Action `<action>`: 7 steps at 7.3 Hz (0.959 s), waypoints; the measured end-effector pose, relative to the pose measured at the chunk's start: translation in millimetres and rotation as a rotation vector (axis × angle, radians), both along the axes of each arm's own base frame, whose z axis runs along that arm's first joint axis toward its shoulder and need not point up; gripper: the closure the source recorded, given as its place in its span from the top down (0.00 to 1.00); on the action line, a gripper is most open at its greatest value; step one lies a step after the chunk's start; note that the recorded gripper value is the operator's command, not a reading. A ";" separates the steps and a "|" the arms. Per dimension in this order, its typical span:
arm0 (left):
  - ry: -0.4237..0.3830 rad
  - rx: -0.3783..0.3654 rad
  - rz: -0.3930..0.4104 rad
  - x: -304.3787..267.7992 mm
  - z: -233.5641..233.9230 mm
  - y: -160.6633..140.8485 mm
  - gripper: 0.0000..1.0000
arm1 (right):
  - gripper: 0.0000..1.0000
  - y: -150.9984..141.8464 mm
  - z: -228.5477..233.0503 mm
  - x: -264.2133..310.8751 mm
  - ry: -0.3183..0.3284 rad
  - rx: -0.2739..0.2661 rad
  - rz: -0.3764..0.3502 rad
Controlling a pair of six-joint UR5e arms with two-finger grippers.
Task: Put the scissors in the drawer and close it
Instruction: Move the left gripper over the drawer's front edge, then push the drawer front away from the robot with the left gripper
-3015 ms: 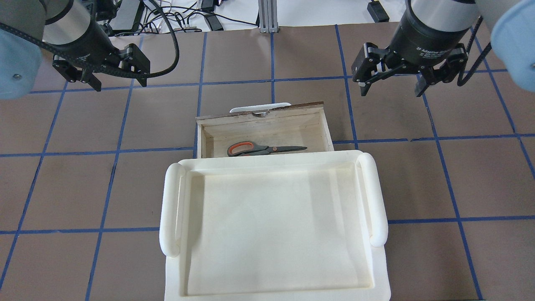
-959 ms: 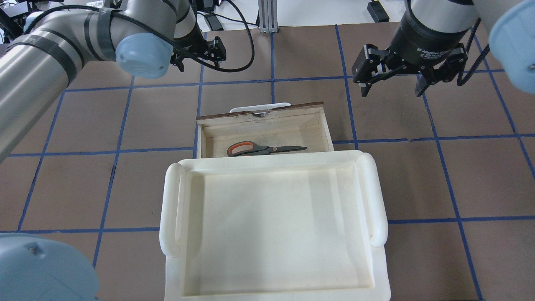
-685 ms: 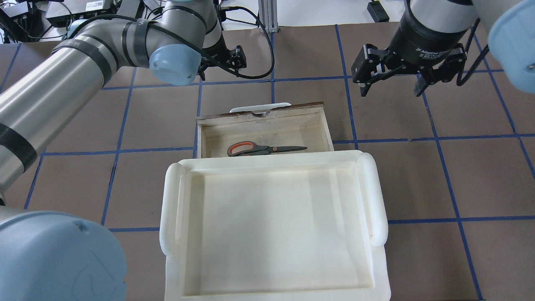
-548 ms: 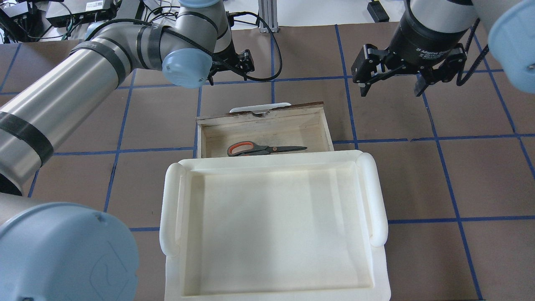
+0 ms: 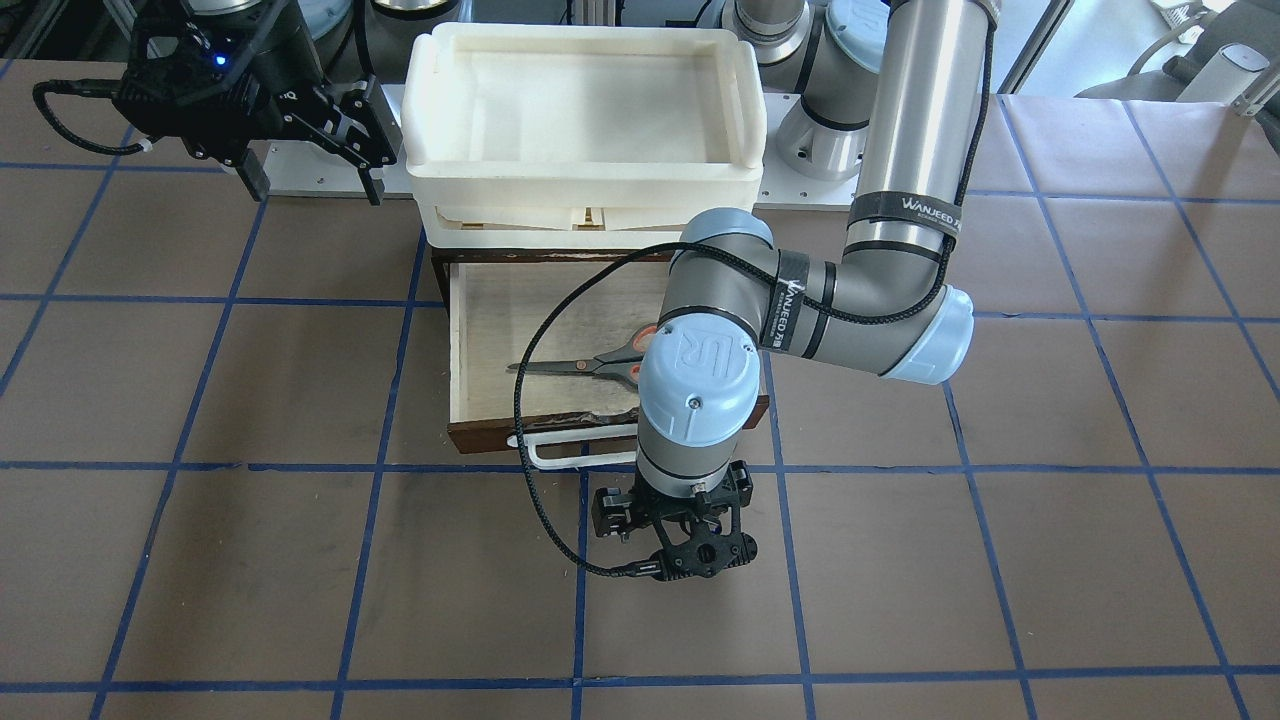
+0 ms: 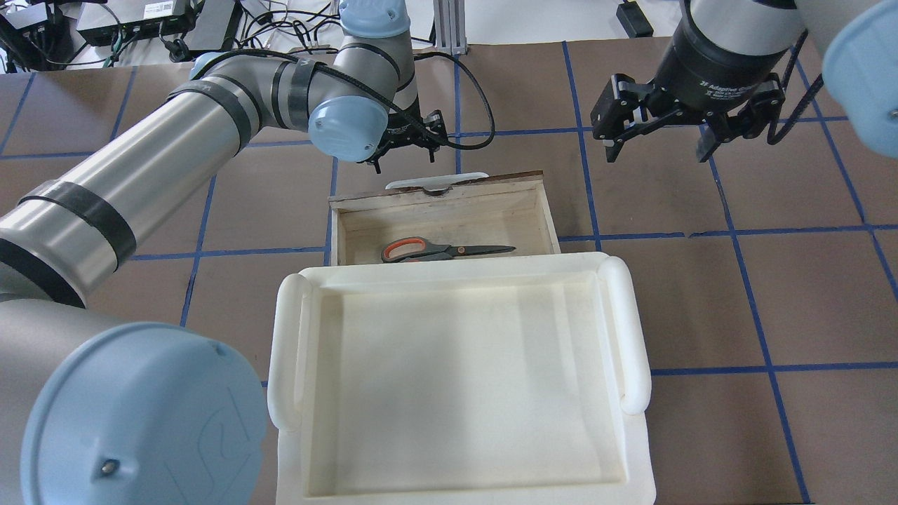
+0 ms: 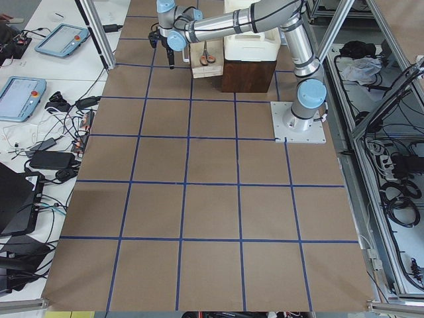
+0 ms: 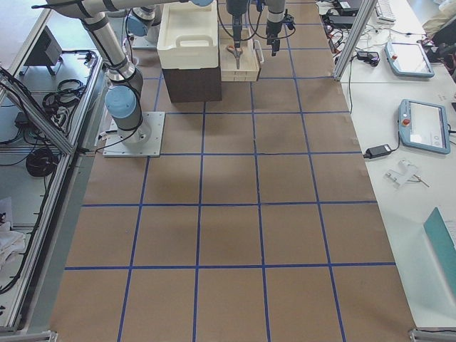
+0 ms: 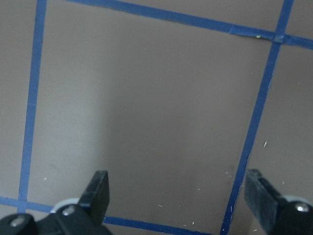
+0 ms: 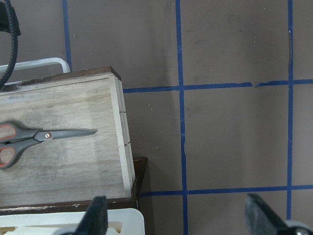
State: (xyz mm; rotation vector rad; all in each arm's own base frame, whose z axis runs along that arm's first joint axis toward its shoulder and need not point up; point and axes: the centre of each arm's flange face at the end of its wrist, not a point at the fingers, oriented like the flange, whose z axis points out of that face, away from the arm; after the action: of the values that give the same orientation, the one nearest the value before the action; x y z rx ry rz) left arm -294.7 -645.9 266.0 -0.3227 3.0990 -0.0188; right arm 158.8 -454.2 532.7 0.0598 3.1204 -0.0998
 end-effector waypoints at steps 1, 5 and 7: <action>-0.006 0.033 -0.001 -0.7 0.0 4.9 1.00 | 1.00 -0.1 -0.1 0.0 0.000 0.000 0.000; 0.014 0.108 -0.001 -3.7 7.4 18.0 1.00 | 1.00 -0.4 -0.5 0.1 -0.001 0.001 0.000; 0.028 0.133 0.001 -4.0 15.0 24.2 1.00 | 1.00 -0.1 -0.1 0.1 -0.001 0.000 0.001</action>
State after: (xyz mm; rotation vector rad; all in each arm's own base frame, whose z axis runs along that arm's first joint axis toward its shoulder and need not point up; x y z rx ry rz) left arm -298.7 -621.7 281.0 -0.3232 3.1074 0.1934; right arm 158.9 -454.4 532.6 0.0587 3.1195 -0.0996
